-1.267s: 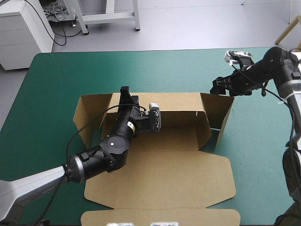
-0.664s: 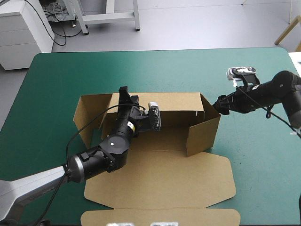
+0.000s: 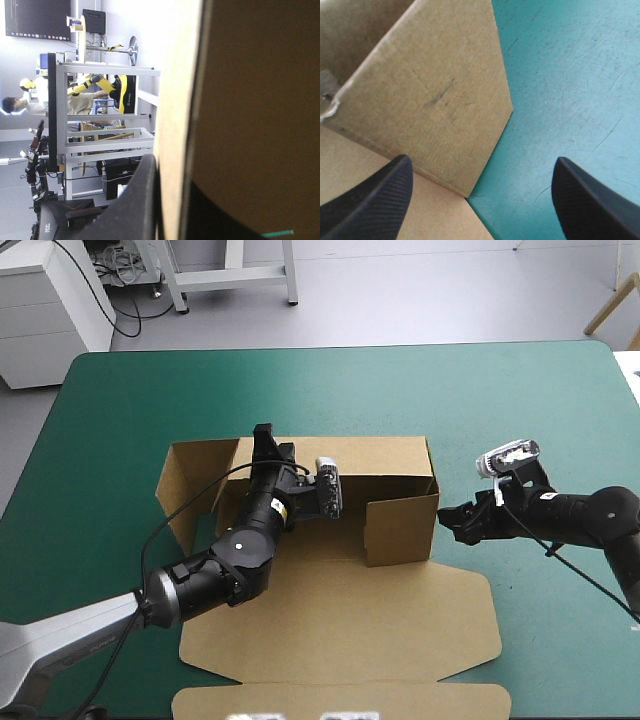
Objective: Fold the box
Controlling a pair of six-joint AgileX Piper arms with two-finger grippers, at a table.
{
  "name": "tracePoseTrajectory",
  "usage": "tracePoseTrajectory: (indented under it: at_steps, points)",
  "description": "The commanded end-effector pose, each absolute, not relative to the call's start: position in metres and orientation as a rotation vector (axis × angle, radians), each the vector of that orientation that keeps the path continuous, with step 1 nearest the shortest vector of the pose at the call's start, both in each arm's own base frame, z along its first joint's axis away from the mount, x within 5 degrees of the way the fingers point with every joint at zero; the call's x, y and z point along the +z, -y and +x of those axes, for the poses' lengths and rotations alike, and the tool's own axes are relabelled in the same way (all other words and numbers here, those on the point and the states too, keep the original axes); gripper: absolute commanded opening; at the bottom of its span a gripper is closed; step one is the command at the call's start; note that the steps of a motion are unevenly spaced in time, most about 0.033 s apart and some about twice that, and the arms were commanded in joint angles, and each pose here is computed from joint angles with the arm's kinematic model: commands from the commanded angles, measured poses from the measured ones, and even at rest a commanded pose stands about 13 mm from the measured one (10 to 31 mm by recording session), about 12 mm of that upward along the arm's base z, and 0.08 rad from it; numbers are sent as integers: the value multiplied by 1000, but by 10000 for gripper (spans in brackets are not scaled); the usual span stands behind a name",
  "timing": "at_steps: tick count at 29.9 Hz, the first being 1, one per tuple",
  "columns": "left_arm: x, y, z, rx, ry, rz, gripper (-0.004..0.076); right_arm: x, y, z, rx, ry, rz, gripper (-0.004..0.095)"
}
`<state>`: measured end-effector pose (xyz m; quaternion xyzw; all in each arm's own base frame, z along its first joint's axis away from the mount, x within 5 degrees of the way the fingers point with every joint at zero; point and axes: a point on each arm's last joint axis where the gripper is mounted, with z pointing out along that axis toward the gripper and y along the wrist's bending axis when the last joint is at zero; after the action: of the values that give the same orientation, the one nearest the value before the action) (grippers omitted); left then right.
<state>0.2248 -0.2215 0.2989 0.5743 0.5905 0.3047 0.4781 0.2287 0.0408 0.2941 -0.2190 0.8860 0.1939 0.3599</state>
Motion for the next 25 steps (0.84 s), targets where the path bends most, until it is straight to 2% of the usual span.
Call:
tracePoseTrajectory:
  at_steps: [1, 7, 15, 19, 25]
  points:
    - [312, 219, 223, 715, -1444, 1342, -10, 309, -43, 225, 530, -2221, -573, 715]
    - [312, 219, 223, 712, -1447, 1338, -10, 309, -64, 221, 557, -2192, -683, 715]
    - [312, 219, 223, 712, -1447, 1338, -10, 315, -97, 222, 478, -2056, -751, 709]
    - [310, 220, 223, 688, -1464, 1338, -10, 316, -104, 223, 416, -2016, -766, 633]
    - [307, 222, 221, 616, -1502, 1340, -10, 318, -103, 225, 377, -1991, -754, 426]
